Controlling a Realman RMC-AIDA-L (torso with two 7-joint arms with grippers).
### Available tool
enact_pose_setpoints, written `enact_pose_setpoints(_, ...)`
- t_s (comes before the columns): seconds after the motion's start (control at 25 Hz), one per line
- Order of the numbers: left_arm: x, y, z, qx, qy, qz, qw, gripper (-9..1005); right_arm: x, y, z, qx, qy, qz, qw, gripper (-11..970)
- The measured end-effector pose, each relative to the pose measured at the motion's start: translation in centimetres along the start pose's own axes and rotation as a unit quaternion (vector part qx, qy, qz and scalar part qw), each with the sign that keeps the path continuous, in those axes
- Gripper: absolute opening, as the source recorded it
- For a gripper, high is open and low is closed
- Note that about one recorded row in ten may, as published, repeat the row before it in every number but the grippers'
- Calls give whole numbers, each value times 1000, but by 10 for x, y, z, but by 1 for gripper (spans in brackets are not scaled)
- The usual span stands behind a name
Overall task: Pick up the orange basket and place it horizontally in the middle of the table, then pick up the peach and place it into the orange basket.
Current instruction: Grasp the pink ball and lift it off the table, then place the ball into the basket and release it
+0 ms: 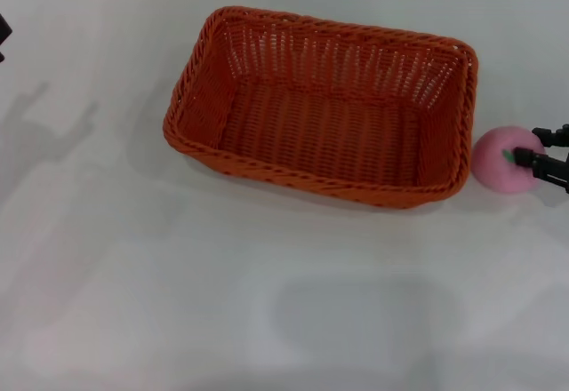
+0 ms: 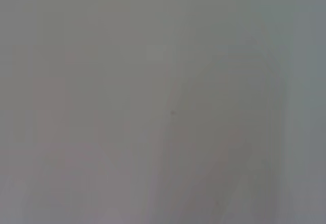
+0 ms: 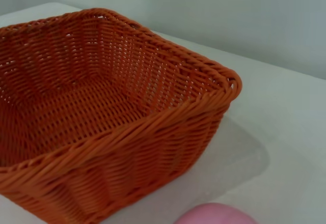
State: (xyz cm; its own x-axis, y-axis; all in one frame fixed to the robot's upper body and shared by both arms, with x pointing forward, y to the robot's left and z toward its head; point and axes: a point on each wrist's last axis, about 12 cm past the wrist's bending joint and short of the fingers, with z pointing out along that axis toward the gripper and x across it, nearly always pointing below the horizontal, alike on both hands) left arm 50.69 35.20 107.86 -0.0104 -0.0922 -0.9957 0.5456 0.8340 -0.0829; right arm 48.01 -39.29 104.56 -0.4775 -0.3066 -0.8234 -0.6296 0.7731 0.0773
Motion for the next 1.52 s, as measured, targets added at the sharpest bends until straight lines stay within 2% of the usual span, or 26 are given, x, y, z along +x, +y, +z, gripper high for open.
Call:
enact_pose_setpoints(0.4, 1, -1, -2, 2, 1, -6, 1000, 861, 2, 1, -12, -1, -18, -8, 1000, 222)
enact_pose_setpoints(0.76, 4, -3, -3, 3, 1, -10, 1000, 860, -13, -6, -64, 22, -87, -29, 996, 132)
enact_pose_setpoints(1.0, 3, -4, -2, 7, -2, -10, 1000, 860, -37, -3, -79, 12, -146, -56, 988, 82)
enact_pose_setpoints(1.2, 2, -5, -1, 12, -5, -11, 1000, 860, -56, 2, -69, -23, -178, -70, 981, 63)
enact_pose_setpoints(1.52, 3, -6, -2, 13, -4, -14, 1000, 861, -85, 21, -19, -114, -202, -88, 969, 46)
